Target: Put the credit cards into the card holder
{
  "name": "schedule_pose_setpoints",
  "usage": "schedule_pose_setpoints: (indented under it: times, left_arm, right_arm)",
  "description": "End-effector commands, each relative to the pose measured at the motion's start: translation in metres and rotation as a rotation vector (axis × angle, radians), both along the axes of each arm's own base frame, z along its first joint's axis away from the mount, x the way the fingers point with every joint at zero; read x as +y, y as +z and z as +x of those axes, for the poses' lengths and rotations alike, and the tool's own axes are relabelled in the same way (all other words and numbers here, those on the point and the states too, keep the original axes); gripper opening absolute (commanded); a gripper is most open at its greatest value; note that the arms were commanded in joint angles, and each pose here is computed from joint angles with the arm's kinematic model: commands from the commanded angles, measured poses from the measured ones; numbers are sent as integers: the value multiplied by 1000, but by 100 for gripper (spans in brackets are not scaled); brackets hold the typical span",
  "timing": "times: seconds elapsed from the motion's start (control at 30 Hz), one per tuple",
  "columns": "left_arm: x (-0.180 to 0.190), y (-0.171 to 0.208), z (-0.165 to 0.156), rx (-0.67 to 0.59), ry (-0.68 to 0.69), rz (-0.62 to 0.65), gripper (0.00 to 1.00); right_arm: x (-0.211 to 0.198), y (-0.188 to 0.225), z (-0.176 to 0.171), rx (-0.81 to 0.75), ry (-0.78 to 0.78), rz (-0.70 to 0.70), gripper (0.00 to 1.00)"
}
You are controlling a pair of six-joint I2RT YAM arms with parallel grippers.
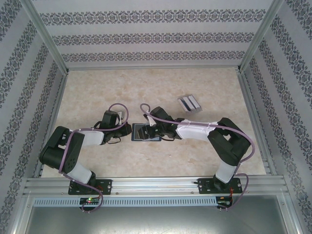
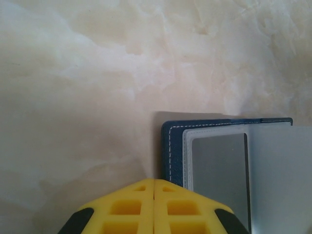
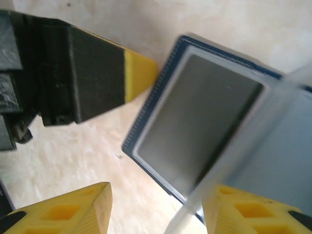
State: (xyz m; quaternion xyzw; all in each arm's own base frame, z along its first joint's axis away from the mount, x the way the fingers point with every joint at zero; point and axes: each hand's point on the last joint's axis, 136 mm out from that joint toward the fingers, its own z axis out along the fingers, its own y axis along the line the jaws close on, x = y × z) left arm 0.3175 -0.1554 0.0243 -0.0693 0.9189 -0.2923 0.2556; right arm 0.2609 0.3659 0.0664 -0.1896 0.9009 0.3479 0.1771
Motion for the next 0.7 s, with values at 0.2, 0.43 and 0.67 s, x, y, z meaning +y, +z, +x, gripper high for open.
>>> schedule_pose_setpoints:
  times: [0.2,0.43,0.67]
  left_arm:
    - [34,35,-1,-181,62,152,22]
    - [47,34,0,-198,125,176,29]
    - [35,83,-13,-428,50,169,36]
  right_arm:
    - [36,32,-1,-72,64,224,58]
    - [-41,68,39,-294,-128,27,61]
    - [-121,95,98,-257,-306,-132,76]
